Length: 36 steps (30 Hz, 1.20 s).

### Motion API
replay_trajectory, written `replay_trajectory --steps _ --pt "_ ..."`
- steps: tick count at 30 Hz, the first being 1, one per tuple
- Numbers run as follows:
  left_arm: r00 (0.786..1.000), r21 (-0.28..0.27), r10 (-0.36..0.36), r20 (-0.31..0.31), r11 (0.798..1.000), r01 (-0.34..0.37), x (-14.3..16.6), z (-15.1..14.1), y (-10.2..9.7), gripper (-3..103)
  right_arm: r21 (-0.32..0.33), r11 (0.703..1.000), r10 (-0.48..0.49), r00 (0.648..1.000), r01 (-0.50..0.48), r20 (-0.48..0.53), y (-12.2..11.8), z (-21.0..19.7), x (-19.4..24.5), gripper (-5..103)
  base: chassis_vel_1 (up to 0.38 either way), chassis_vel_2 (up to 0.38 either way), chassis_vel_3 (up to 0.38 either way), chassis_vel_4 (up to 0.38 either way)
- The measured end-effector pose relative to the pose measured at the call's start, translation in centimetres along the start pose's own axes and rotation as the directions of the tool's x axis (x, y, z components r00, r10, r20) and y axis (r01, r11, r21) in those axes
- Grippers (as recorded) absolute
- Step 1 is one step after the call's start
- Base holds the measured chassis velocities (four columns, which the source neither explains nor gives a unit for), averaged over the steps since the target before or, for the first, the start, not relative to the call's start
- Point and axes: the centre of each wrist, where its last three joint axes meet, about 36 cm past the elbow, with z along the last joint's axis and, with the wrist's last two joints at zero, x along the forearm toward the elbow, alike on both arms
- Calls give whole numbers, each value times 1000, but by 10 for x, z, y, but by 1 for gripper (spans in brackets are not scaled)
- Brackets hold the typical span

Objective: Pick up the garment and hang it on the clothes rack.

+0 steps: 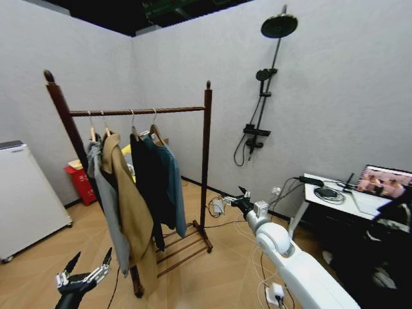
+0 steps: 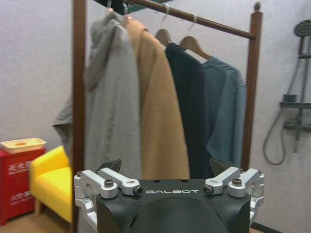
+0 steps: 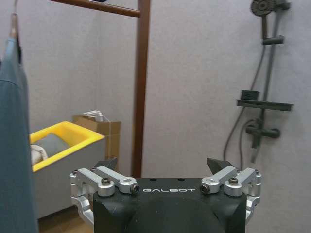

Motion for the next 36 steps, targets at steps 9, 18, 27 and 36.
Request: replay_trajectory --steps 9,18,27,36 --pt "1000 0 0 0 1000 0 0 0 0 100 1 1000 -4 1000 4 -10 1 5 -1 100 -83 -185 -174 -72" --pt "1000 0 0 0 1000 0 0 0 0 100 0 1000 -8 1000 8 -17 2 8 1 100 -39 -141 -137 -38" --pt "1000 0 0 0 1000 0 0 0 0 100 1 1000 -12 1000 12 -20 2 12 1 100 39 -36 -40 41" --pt "1000 0 0 0 1000 0 0 0 0 100 4 1000 -15 1000 15 -20 2 14 0 100 40 -62 -75 40"
